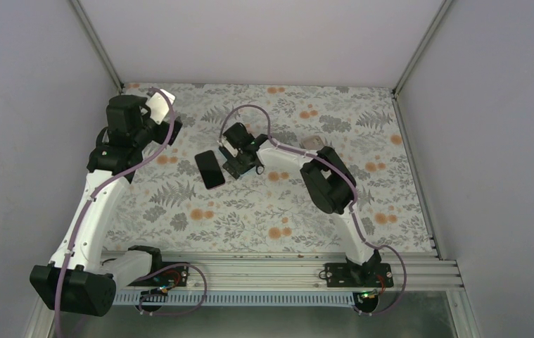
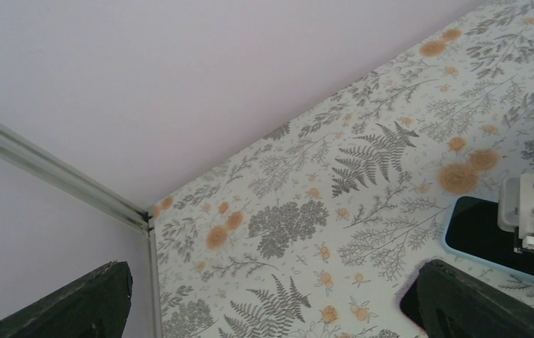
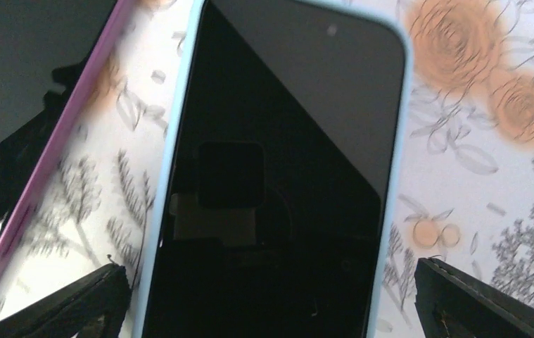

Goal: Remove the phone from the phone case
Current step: Pick up the phone at the center of the board.

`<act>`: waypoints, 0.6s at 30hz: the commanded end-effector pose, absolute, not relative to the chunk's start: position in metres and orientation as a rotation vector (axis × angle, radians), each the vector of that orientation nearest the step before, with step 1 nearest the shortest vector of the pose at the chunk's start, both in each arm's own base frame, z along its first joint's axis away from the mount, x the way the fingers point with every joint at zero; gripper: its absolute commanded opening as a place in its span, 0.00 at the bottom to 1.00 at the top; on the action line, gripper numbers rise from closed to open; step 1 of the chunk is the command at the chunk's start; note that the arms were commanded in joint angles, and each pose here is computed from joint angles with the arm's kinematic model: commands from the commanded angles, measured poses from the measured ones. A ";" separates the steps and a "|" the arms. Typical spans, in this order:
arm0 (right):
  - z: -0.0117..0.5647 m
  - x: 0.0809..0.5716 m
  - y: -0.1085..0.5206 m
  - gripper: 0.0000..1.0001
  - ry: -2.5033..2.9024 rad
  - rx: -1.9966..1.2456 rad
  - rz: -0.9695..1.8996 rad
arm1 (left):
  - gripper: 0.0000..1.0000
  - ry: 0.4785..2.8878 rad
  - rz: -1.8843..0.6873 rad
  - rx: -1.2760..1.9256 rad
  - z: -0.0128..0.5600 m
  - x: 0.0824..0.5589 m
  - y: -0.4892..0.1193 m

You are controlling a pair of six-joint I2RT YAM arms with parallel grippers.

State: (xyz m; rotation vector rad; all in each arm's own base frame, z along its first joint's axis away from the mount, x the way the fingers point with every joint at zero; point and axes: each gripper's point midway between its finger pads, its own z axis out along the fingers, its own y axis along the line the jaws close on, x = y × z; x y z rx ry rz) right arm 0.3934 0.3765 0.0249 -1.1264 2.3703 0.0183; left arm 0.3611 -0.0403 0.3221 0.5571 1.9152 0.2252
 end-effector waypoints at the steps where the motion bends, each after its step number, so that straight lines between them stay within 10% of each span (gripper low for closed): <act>1: -0.031 0.344 0.331 1.00 2.555 -1.364 -0.011 | 1.00 1.918 0.166 0.580 0.320 0.358 -0.047; 18: -0.078 0.325 0.301 0.95 2.804 -1.393 0.012 | 1.00 1.970 0.180 0.605 0.309 0.362 -0.045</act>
